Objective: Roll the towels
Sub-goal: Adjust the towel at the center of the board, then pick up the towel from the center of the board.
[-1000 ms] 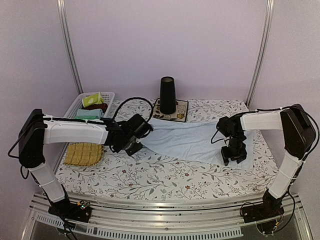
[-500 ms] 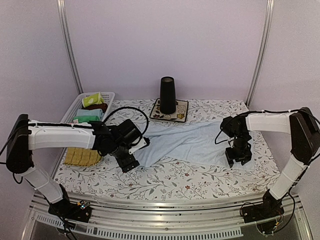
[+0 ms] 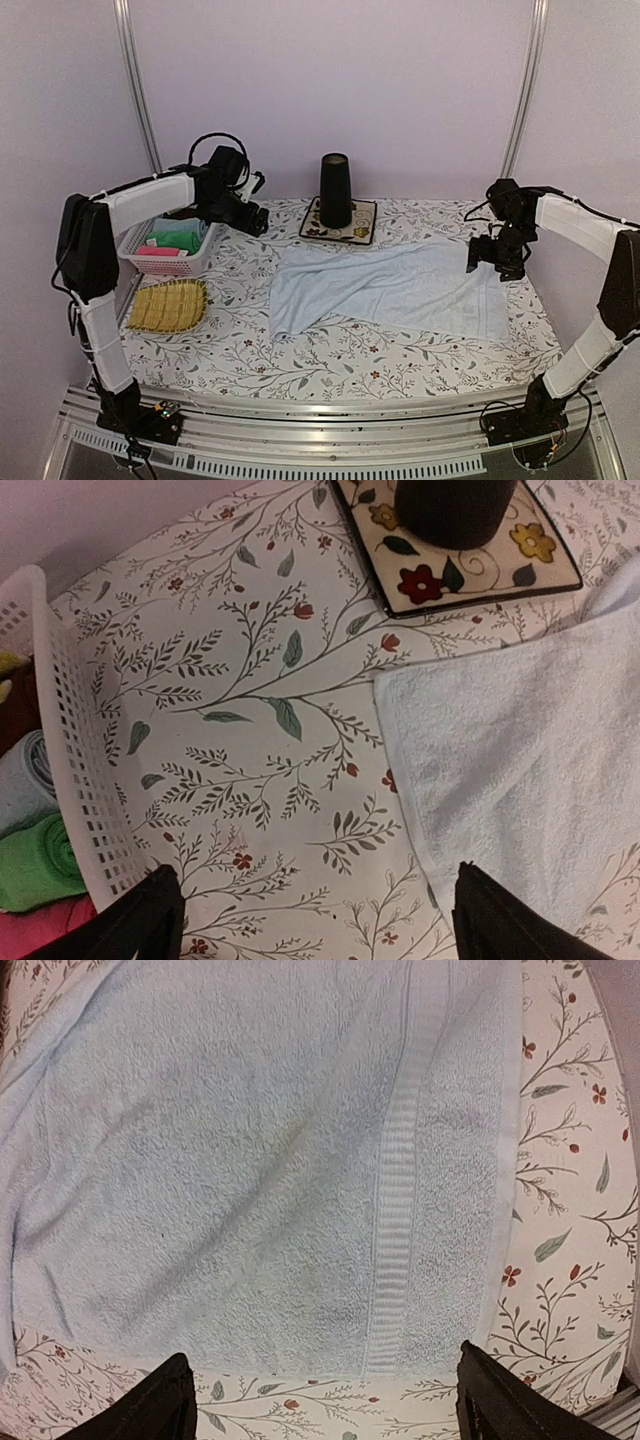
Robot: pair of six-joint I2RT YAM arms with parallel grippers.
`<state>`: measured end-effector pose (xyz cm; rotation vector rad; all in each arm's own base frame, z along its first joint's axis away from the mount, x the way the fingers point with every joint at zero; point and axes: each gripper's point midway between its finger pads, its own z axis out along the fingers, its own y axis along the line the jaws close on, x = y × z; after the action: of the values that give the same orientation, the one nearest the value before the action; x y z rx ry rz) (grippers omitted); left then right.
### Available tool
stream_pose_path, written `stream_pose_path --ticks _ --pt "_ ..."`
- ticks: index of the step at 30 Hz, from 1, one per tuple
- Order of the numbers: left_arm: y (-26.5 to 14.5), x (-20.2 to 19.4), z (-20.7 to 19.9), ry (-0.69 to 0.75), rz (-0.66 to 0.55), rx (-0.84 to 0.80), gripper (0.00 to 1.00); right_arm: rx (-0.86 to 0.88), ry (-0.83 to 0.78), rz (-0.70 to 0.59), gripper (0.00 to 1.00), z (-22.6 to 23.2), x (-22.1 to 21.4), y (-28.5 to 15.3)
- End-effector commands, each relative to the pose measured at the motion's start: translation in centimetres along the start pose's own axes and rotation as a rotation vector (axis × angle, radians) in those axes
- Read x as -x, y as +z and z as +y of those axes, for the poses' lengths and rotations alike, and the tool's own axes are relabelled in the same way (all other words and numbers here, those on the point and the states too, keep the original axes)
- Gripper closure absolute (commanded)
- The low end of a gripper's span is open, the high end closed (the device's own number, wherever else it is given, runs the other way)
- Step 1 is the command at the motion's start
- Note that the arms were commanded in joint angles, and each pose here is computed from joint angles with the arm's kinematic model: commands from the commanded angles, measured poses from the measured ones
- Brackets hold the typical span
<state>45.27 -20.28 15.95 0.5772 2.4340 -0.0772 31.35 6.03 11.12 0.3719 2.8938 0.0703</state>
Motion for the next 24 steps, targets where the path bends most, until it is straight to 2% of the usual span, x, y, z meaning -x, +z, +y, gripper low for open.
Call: stream_pose_path --ticks 1,5,11,20,24 --pt "6.0 0.6 -1.2 -0.087 0.072 -0.132 0.12 0.011 0.03 -0.079 0.1 -0.2 4.9 0.1" --pt "10.2 0.9 -1.8 -0.111 0.12 -0.183 0.21 -0.04 0.124 -0.106 0.1 -3.3 7.6 1.2" --pt "13.8 -0.5 -2.8 -0.134 0.171 -0.215 0.24 -0.091 0.196 -0.099 0.11 -6.6 10.8 3.1" --pt "15.9 -0.5 -3.9 -0.135 0.164 -0.232 0.27 -0.122 0.271 -0.118 0.13 -9.7 12.9 4.3" --pt "17.1 0.1 -4.2 -0.139 0.156 -0.221 0.32 -0.128 0.273 -0.111 0.14 -9.9 13.1 5.0"
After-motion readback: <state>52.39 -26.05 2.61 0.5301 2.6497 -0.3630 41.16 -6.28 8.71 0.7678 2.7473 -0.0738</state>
